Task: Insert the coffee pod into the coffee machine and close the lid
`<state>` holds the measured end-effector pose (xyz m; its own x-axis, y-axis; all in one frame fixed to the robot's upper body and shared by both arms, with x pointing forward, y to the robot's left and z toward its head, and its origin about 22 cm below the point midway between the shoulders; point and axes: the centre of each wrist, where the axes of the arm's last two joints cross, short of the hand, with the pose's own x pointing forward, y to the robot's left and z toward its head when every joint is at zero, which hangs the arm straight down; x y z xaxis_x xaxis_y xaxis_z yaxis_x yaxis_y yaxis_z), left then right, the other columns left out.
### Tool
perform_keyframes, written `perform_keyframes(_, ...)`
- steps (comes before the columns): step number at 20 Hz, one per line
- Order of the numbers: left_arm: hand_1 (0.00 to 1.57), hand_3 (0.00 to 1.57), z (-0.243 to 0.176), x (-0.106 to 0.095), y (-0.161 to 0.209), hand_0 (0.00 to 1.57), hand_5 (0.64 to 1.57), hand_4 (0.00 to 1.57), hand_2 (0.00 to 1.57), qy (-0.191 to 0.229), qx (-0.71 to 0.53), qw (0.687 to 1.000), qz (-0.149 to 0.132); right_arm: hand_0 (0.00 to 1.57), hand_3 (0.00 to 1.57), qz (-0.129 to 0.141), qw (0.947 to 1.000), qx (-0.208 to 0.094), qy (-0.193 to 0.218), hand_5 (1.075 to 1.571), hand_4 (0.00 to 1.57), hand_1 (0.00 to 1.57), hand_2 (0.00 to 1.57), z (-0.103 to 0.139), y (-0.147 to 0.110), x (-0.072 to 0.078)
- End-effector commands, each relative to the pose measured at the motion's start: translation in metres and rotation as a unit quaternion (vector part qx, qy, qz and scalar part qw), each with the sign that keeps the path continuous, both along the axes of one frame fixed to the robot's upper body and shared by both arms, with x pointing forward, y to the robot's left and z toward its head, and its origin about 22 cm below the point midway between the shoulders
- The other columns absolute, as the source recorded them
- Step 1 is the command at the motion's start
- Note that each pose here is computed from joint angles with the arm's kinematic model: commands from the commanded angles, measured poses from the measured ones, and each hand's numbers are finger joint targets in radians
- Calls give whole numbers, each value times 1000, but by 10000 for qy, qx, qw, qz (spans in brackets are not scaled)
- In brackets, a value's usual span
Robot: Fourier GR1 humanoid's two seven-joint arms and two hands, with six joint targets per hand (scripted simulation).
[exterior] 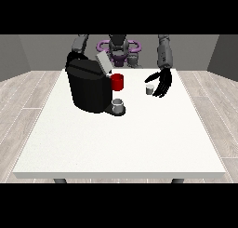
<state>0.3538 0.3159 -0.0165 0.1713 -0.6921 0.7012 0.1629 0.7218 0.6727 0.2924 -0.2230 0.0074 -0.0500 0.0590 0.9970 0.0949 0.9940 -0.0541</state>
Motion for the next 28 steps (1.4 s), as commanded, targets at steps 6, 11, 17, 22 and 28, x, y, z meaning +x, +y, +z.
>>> perform_keyframes(6,719,649,-13,4,-26,719,1571,229,864,-543,575,9969,9,0,0,-24,9999,106,121,1571,524,0,0,-7,-1,-2)
perform_keyframes(11,836,748,2,16,-13,836,1571,380,974,-660,843,9942,74,0,0,-65,9997,222,-68,1571,505,0,0,0,8,5)
perform_keyframes(17,970,793,0,12,9,970,1571,319,1054,-505,1353,9893,-194,0,0,-39,9997,210,-77,1571,426,0,0,-3,14,-2)
perform_keyframes(22,1266,1363,2,20,-7,1266,1571,507,1399,-1070,1194,9864,-364,0,0,-55,9994,184,-300,1571,430,0,0,4,-1,6)
perform_keyframes(28,1400,1364,39,43,-33,1400,1571,595,1423,-1027,860,9851,-1081,0,0,-168,9987,376,314,1571,505,0,0,-28,-6,-5)
